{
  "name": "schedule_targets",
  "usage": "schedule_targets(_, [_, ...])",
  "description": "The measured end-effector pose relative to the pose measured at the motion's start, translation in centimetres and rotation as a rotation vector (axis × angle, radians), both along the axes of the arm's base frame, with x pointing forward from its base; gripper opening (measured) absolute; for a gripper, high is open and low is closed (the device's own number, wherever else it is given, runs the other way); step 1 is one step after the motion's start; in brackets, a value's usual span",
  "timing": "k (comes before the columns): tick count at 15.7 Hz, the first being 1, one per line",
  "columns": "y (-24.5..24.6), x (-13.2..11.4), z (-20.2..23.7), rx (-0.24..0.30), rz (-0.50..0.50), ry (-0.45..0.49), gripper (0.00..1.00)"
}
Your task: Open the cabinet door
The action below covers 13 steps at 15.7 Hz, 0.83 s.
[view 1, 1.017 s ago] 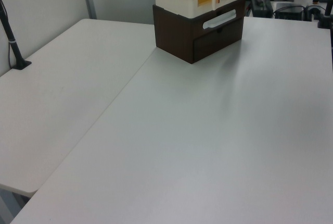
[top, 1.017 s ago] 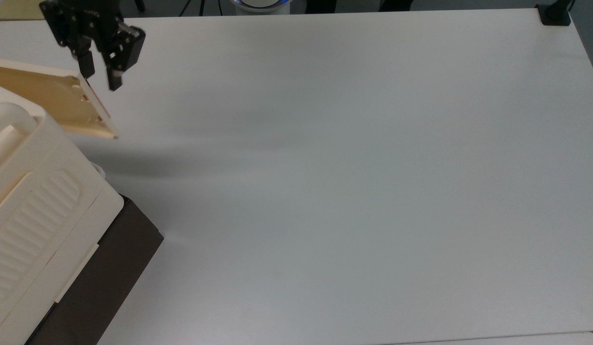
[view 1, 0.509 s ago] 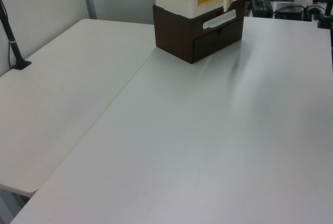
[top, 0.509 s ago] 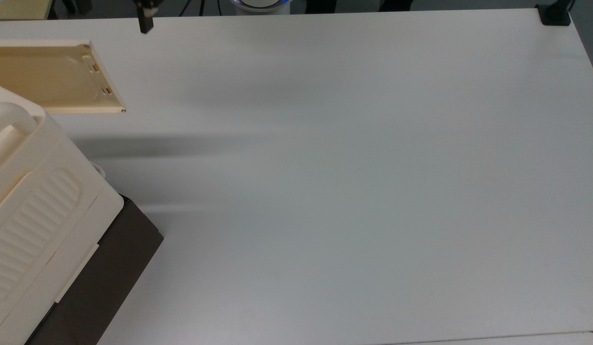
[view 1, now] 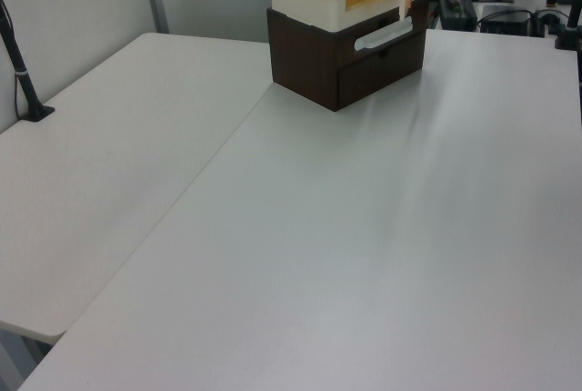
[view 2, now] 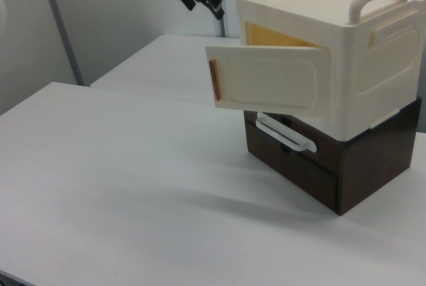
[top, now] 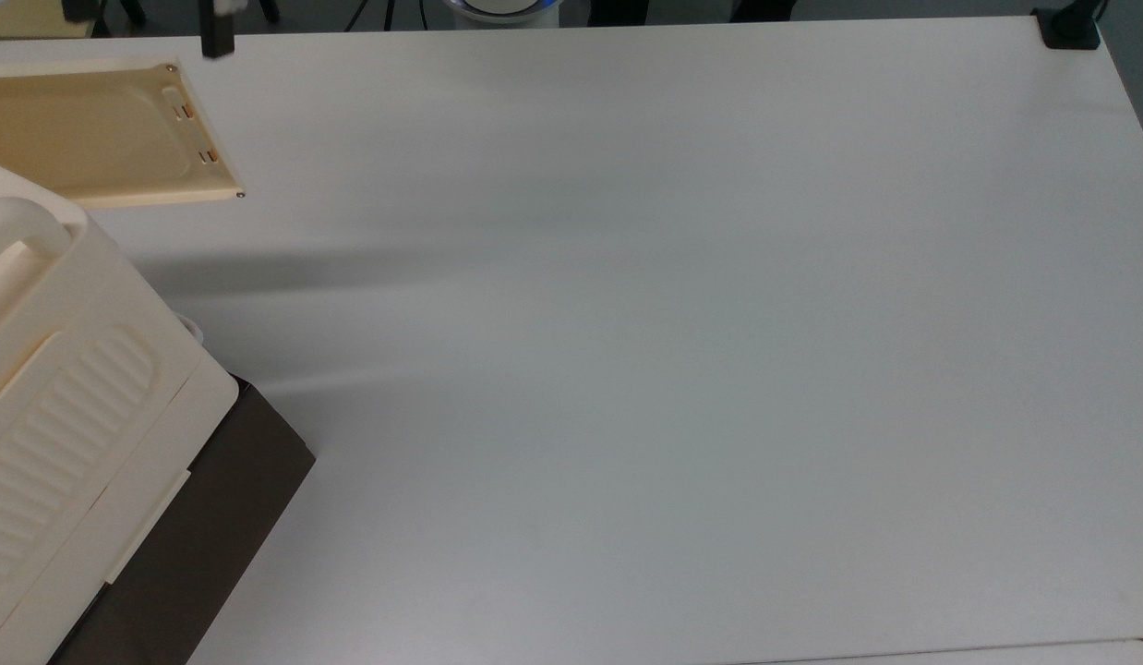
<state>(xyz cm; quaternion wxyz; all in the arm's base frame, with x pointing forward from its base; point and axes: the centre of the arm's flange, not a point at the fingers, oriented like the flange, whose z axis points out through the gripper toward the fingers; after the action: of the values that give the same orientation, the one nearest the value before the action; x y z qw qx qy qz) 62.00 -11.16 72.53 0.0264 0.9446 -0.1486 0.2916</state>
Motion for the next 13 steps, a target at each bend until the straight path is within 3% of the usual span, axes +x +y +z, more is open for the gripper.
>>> schedule_targets(3, [-0.5,2.5,-3.5,0.001,0.004,0.011,1.00])
schedule_targets(6, [-1.4,3.0,-5.2,-0.021,0.033,0.054,1.00])
schedule_targets(10, [-3.9,0.7,-6.0,-0.086,0.171,0.234,1.00])
schedule_targets(13, [-5.2,-1.7,-5.5,-0.103,0.263,0.347,1.00])
